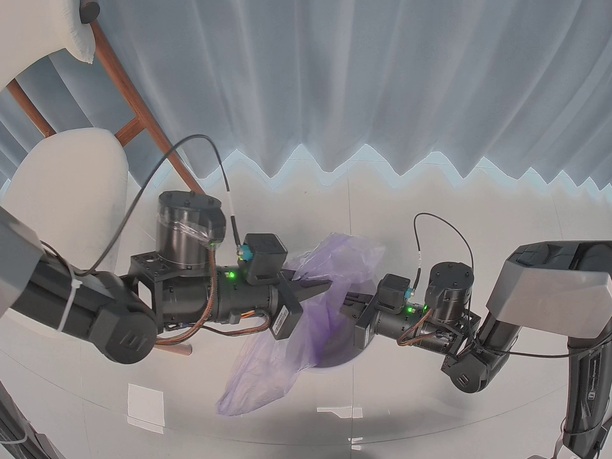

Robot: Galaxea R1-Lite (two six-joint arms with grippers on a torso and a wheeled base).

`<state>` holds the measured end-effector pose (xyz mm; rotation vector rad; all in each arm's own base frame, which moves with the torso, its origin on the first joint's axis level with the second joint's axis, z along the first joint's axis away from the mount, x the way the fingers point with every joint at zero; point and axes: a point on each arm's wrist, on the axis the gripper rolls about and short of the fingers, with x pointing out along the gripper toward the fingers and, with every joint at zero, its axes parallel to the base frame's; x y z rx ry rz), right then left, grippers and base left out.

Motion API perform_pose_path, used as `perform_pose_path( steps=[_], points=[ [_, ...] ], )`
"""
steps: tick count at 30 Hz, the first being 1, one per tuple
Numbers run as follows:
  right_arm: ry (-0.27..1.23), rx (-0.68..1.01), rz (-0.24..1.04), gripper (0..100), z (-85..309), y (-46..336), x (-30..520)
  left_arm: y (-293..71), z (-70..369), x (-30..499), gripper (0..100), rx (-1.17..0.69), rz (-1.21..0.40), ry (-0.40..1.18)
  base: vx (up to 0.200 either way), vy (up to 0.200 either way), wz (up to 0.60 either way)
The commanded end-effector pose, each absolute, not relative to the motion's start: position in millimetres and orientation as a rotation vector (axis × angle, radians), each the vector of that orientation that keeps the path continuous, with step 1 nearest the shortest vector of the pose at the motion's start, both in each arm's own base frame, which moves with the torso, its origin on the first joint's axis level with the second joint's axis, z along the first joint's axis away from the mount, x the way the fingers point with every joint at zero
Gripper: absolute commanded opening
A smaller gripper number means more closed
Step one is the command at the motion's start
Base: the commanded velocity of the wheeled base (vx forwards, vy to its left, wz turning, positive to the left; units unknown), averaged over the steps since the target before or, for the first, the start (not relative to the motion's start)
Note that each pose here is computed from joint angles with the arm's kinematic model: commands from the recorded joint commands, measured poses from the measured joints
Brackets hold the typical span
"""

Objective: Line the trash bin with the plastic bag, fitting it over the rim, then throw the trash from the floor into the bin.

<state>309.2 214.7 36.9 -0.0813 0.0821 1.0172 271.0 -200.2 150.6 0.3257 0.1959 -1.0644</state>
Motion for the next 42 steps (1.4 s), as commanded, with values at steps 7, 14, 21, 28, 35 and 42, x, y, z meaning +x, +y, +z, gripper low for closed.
perform_pose_path(
  steps=[7, 14, 21, 28, 35, 42],
  points=[
    [0.099, -0.048, 0.865, 0, 51.7, 176.3, 313.6, -203.9, 133.3, 295.9, 0, 0.295, -1.024, 0.223, 0.000, 0.000, 0.00],
    [0.247, -0.060, 0.866, 0, 40.7, 153.9, 269.5, -198.6, 150.6, 307.3, 0, 0.262, -0.986, 0.167, 0.000, 0.000, 0.00],
    [0.373, -0.090, 0.995, 0, 23.4, 172.2, 224.2, -202.0, 155.5, 308.7, 0, 0.240, -0.983, 0.143, 0.000, 0.000, 0.00],
    [0.446, -0.123, 1.068, 0, 5.0, 201.4, 200.1, -205.1, 154.5, 308.4, 0, 0.238, -0.989, 0.142, 0.000, 0.000, 0.00],
    [0.514, -0.124, 1.083, 0, -17.5, 224.2, 188.6, -204.3, 154.1, 309.3, 0, 0.238, -0.986, 0.142, 0.000, 0.000, 0.00],
    [0.527, -0.097, 1.103, 0, -33.3, 248.4, 179.8, -204.1, 153.3, 308.9, 0, 0.235, -0.986, 0.147, 0.000, 0.000, 0.00]
  ],
)
